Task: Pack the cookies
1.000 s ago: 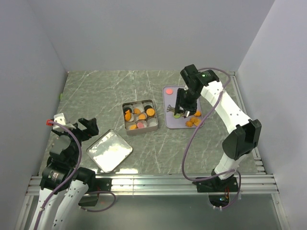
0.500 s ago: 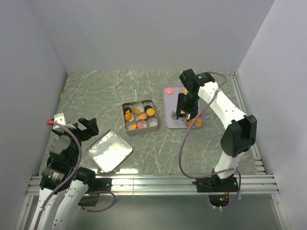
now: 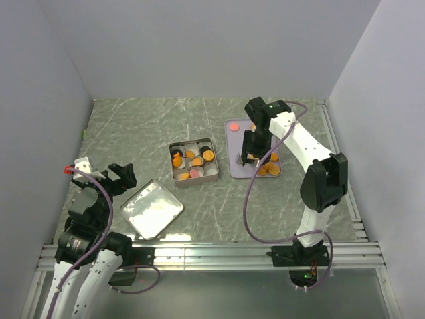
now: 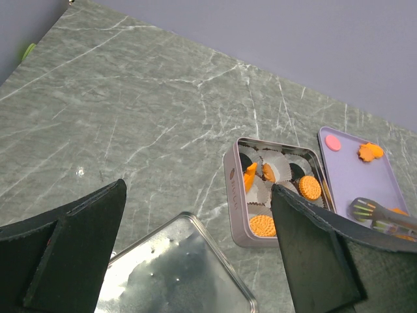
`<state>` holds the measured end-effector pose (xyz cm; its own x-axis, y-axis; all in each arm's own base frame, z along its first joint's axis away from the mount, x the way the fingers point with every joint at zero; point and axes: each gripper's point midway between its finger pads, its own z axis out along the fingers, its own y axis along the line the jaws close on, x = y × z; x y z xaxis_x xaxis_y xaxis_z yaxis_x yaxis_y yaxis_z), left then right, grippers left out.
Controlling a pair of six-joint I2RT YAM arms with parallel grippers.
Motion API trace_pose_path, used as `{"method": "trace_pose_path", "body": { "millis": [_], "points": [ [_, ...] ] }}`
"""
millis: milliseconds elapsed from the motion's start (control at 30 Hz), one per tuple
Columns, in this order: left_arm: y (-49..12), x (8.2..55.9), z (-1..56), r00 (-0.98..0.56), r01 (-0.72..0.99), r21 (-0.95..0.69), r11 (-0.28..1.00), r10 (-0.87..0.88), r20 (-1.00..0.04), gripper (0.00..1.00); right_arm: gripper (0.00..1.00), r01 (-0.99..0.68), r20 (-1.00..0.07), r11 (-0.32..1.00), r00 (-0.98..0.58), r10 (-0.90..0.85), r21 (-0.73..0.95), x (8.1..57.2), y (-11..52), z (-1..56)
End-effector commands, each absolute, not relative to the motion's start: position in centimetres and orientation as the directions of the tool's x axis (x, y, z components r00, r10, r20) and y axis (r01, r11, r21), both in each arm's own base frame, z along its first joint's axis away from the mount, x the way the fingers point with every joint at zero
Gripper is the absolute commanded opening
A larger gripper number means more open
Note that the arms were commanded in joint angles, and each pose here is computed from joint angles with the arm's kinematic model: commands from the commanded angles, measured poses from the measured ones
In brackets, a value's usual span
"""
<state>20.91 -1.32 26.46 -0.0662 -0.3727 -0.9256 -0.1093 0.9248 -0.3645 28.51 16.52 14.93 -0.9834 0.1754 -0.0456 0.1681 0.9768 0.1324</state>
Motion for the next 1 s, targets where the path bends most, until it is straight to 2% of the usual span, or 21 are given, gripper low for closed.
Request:
{"method": "trace_pose_path", "body": {
  "millis": [0, 233, 633, 967],
  "points": [
    [-1.6, 21.3, 27.2, -0.045, -0.088, -0.367, 0.926, -0.371, -0.927, 0.99, 0.58, 0.16, -0.097, 0.976, -0.98, 0.175, 0.149, 30.1, 16.8, 15.7],
    [-1.6, 21.3, 27.2, -0.043, -0.089, -0.368, 0.925, -0.373, -0.927, 0.99, 0.57, 0.165, -0.083, 0.976, -0.981, 0.177, 0.143, 30.3, 16.9, 15.1],
    [-1.5, 21.3, 27.2, -0.043, -0.091, -0.368, 0.925, -0.373, -0.927, 0.99, 0.42, 0.169, -0.071, 0.976, -0.981, 0.18, 0.135, 30.1, 16.7, 14.9],
    [-1.6, 21.3, 27.2, -0.044, -0.089, -0.366, 0.926, -0.37, -0.928, 0.99, 0.41, 0.161, -0.146, 0.965, -0.97, 0.193, 0.209, 31.5, 17.8, 19.9]
  ]
}}
